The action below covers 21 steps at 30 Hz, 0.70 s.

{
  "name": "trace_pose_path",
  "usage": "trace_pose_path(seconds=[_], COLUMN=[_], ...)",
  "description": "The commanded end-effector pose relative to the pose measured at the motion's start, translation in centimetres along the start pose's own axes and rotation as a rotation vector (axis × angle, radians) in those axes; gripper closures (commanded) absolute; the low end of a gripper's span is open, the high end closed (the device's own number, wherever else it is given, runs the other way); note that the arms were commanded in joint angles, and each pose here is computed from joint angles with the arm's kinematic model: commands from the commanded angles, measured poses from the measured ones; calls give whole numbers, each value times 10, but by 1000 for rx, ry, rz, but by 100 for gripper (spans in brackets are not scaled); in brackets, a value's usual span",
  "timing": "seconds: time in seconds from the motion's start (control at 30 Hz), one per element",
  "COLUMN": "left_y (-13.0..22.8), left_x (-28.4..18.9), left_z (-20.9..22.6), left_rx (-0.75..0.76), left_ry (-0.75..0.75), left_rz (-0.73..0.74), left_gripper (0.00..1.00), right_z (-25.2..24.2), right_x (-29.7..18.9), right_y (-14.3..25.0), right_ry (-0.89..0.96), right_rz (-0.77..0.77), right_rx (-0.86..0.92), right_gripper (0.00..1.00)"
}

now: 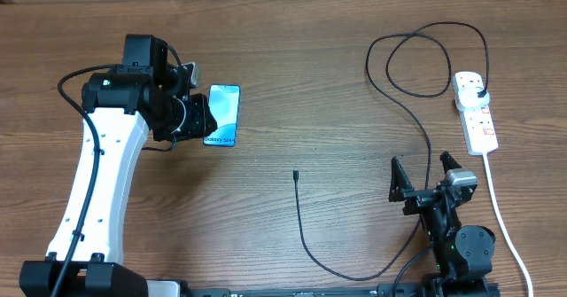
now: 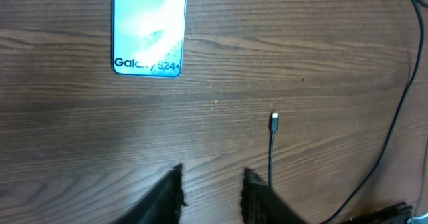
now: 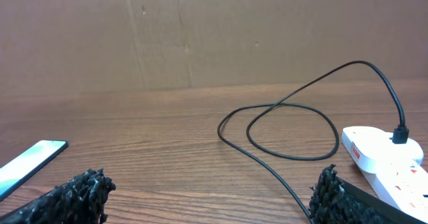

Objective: Plug charger to phone and switch on socket
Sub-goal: 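Move the left gripper forward over the Galaxy S24 phone, then lower the left gripper and grasp the phone's top edge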

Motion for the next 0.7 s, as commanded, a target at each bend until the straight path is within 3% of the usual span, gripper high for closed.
trace_pose_path(seconds=[0.0, 0.07, 0.1, 0.13, 0.67], left_y=[-6, -7, -8, -9, -19], left_x=[-2, 0, 1, 2, 33], left_z=[-4, -3, -2, -1, 5], left_rx=[9, 6, -1, -14, -60], left_ry=[1, -3, -8, -18, -209], left_rz=[-22, -24, -24, -26, -51], left_gripper=[51, 33, 14, 1, 0], right_z=[1, 1, 1, 1, 1], right_x=[1, 1, 1, 1, 1], right_y=[3, 3, 3, 3, 3], right_ry=[-6, -7, -7, -7, -6], right_rz=[4, 4, 4, 4, 4], right_rx=[-4, -4, -4, -4, -4], right_gripper=[0, 0, 0, 0, 0])
Point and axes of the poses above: each gripper's point midway between its finger pads, its own x axis out along the fingers, its own z axis along the line the jaws close on, y = z × x, the point moved 6 cm from there along -x, back along the fingers, and after that the axes turned 13 degrees about -x, right-handed, at the moved point
